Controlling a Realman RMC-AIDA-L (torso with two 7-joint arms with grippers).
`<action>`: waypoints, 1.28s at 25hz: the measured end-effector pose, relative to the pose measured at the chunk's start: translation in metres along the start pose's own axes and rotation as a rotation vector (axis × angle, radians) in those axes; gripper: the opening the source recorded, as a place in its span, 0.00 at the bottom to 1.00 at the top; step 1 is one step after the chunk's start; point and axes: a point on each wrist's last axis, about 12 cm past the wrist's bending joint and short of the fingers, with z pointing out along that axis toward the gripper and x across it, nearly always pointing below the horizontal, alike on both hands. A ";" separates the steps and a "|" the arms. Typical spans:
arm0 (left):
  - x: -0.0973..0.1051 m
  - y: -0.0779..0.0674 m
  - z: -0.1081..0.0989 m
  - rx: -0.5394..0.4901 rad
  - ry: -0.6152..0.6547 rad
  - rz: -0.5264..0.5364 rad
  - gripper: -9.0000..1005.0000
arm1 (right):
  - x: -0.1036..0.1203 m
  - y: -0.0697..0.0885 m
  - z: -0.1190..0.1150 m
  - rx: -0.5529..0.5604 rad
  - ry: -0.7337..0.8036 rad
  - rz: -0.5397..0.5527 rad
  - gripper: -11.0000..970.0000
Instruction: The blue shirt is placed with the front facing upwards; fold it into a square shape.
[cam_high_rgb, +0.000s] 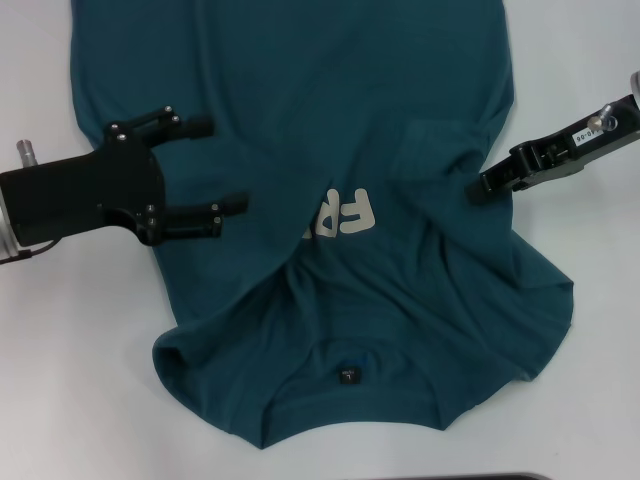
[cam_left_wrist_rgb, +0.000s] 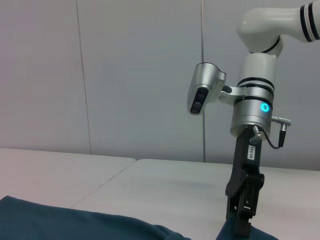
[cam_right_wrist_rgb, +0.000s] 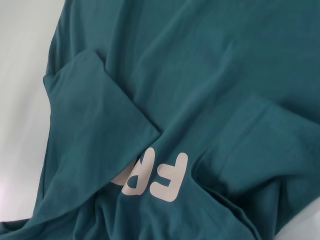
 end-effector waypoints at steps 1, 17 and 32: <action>0.000 0.000 0.000 0.000 -0.001 -0.001 0.90 | 0.000 0.000 0.000 0.000 0.000 -0.003 0.54; -0.002 0.000 0.000 0.001 -0.014 0.004 0.90 | -0.008 0.008 -0.002 -0.015 0.003 -0.051 0.04; -0.002 0.000 -0.001 -0.005 -0.024 0.003 0.90 | -0.022 0.056 0.038 -0.045 0.177 -0.194 0.04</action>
